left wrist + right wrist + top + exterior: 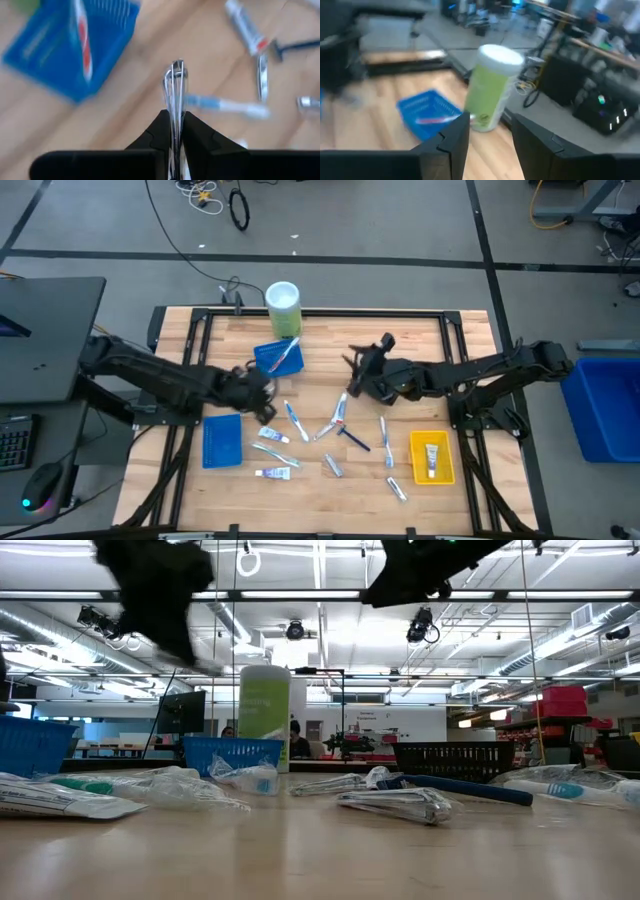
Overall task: Pick & Place Travel size toiletries
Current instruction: Put the silver nail cutter into the bottom blue bin
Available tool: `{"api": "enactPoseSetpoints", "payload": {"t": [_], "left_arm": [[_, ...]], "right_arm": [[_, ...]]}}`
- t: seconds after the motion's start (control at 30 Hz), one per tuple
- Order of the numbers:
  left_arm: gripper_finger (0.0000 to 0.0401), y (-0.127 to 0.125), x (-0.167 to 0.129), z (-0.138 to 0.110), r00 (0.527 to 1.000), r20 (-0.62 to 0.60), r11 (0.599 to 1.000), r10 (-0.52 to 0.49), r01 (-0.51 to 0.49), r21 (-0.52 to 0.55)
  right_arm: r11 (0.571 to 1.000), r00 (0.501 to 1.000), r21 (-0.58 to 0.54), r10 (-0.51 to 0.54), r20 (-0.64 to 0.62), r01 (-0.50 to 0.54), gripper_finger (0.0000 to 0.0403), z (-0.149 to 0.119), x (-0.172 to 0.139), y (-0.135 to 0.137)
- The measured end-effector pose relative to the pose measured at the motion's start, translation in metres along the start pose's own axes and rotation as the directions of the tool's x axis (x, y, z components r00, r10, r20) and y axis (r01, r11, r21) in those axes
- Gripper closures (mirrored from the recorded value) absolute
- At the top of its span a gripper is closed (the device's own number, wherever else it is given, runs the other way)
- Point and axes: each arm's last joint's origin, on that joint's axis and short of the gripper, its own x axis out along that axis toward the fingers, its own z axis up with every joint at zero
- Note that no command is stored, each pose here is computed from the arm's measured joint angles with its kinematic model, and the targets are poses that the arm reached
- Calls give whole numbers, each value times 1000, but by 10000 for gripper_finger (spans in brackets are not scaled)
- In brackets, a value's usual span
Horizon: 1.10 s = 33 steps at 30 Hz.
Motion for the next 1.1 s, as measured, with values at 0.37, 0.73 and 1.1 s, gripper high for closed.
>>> {"api": "enactPoseSetpoints", "payload": {"t": [0.37,0.73,1.1], "left_arm": [[365,-5,-21,-80,951,-285,972,120,-170,-159],[352,-10,-10,-124,857,-445,896,260,-386,-220],[293,-12,1,-131,855,-437,926,280,-360,-113]], "right_arm": [[996,993,82,-26,117,17,258,15,2,-5],[989,983,142,-73,171,49,258,22,9,-16],[965,944,40,245,219,-260,247,23,19,-22]]}}
